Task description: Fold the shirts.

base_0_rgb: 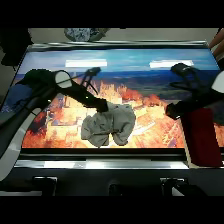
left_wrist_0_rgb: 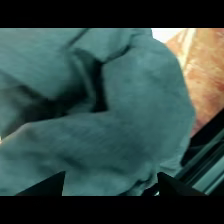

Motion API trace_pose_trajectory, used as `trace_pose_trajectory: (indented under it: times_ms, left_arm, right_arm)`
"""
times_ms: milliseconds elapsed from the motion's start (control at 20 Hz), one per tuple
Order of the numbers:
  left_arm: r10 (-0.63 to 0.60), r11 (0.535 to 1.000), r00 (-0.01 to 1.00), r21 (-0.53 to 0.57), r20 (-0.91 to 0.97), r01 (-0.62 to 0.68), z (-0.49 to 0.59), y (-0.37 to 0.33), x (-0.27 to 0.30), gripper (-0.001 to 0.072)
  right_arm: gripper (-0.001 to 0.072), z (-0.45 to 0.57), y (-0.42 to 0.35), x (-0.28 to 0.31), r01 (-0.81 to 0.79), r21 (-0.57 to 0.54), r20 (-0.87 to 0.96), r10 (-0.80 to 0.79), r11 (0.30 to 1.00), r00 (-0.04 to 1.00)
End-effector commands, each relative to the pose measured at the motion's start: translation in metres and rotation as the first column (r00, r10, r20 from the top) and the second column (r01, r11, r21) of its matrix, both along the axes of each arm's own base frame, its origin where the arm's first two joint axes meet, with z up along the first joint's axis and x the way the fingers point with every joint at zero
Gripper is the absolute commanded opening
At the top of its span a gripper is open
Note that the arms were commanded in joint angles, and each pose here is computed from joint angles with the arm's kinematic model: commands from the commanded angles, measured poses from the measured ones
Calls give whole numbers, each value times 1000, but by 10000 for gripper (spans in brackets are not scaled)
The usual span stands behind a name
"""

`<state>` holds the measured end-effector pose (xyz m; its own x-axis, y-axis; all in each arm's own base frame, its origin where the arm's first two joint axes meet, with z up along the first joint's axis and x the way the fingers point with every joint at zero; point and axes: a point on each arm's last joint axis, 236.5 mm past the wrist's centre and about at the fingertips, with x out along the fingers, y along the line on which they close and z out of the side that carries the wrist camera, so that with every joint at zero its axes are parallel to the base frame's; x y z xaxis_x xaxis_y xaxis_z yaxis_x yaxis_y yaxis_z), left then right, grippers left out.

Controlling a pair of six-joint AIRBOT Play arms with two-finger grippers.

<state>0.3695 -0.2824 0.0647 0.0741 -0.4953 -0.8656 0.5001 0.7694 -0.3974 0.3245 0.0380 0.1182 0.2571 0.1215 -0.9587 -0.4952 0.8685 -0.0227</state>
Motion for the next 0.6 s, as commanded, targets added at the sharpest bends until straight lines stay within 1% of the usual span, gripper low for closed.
trace_pose_trajectory:
  times_ms: [0,100,200,300,450,550]
  left_arm:
    - [127,974,992,189,-1,-124,0,103,20,714]
    - [214,957,974,215,-75,-193,-16,144,6,713]
    - [268,944,946,244,-184,-220,-52,167,-26,702]
    - [266,954,926,209,-269,-213,-90,163,-59,702]
    - [307,951,890,144,-337,-273,-129,141,-81,703]
    - [330,944,878,108,-348,-312,-143,127,-83,702]
  right_arm:
    - [689,-50,43,-4,-87,171,-152,113,981,982]
    - [691,-72,72,-14,-78,302,-187,140,950,972]
    - [691,-96,94,-31,-49,405,-237,156,913,959]
    - [691,-119,109,-46,0,473,-280,150,881,948]
    - [692,-130,132,-58,60,576,-304,145,815,942]
    - [700,-136,134,-60,82,587,-312,132,805,941]
